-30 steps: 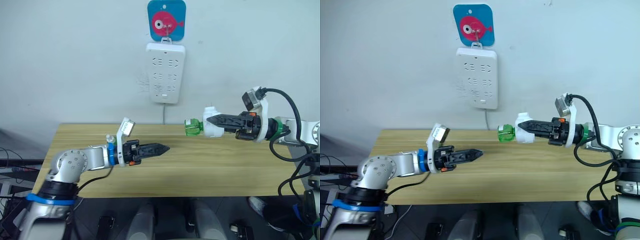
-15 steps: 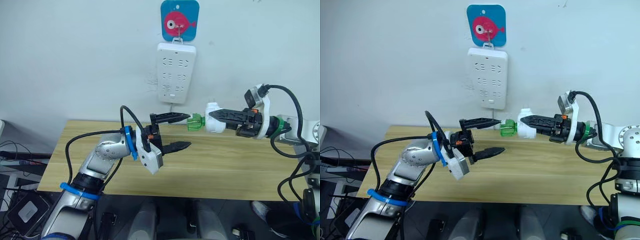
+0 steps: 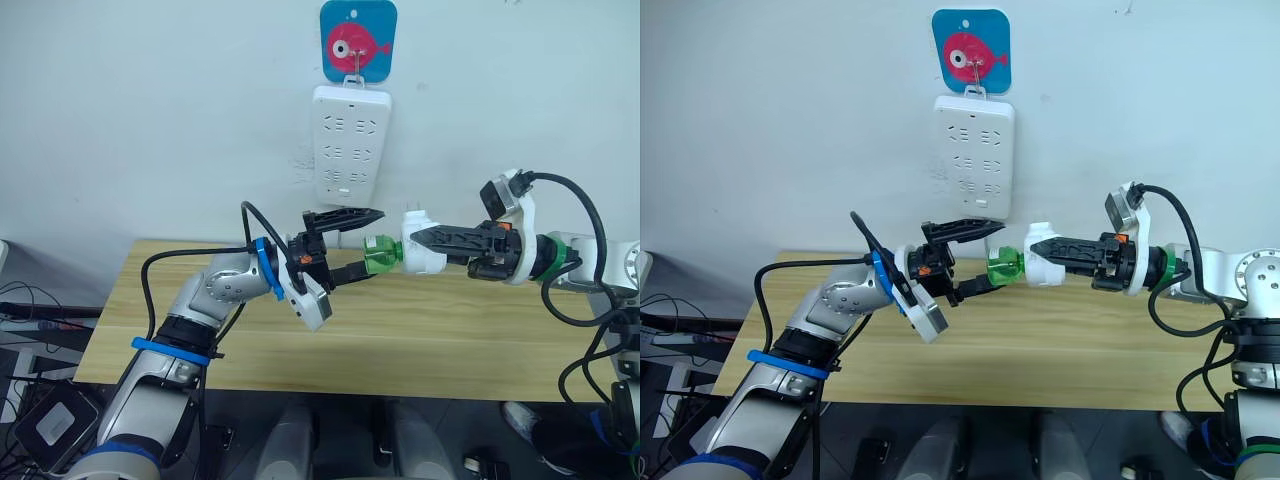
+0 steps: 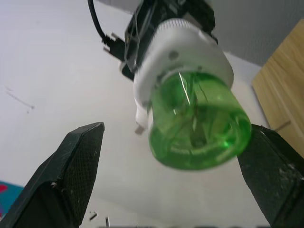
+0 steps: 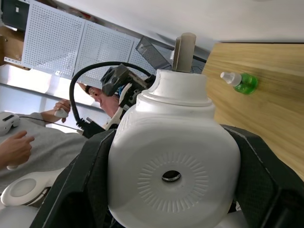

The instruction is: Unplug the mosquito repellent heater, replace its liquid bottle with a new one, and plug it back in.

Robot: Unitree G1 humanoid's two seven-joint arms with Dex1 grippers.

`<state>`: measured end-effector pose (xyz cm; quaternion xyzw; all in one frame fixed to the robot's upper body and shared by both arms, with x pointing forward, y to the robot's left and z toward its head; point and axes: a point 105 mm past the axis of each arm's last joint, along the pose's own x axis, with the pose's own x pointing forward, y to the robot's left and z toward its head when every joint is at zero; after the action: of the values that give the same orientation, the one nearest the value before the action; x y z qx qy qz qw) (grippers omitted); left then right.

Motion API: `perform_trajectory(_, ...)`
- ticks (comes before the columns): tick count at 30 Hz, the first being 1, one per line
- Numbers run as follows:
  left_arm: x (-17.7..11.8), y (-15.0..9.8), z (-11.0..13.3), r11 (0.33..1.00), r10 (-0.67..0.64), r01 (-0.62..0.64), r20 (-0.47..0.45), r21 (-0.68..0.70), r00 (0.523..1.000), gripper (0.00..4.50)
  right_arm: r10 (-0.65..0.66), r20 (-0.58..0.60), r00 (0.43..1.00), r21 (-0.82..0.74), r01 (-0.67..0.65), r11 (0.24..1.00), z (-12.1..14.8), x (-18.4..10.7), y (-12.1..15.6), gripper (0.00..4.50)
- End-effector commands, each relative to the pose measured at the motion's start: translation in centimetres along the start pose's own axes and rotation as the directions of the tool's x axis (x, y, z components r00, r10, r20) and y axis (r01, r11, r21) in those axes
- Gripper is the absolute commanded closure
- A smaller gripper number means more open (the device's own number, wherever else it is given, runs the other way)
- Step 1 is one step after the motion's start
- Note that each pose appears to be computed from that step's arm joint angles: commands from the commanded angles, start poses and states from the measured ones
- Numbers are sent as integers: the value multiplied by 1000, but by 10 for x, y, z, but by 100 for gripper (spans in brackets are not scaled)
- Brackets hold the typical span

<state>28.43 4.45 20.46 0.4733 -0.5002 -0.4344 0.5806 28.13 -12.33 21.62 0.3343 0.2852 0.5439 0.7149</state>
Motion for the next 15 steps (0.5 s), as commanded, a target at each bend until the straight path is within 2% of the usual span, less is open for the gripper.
perform_trajectory(1, 3, 10, 9, 999, 36, -38, 53, 28, 998, 3, 43, 7, 999, -35, -43, 998, 3, -1, 13, 146)
perform_trajectory(4, 3, 11, 9, 999, 38, -40, 60, 29, 997, 3, 43, 5, 999, -35, -42, 998, 3, -1, 13, 146)
perform_trajectory(8, 2, 9, 10, 999, 29, -31, 64, 26, 998, 86, 41, 5, 999, -37, -41, 998, 3, -1, 13, 146)
perform_trajectory(12, 2, 6, 10, 1000, 23, -24, 65, 8, 998, 210, 48, -2, 999, -36, -48, 998, 1, -2, 14, 146)
perform_trajectory(13, 2, 5, 11, 1000, 23, -24, 68, 2, 997, 227, 51, -6, 999, -36, -51, 998, 0, -2, 15, 146)
perform_trajectory(15, 3, 5, 13, 1000, 27, -26, 80, -14, 996, 227, 52, -15, 999, -37, -52, 998, -2, -2, 15, 146)
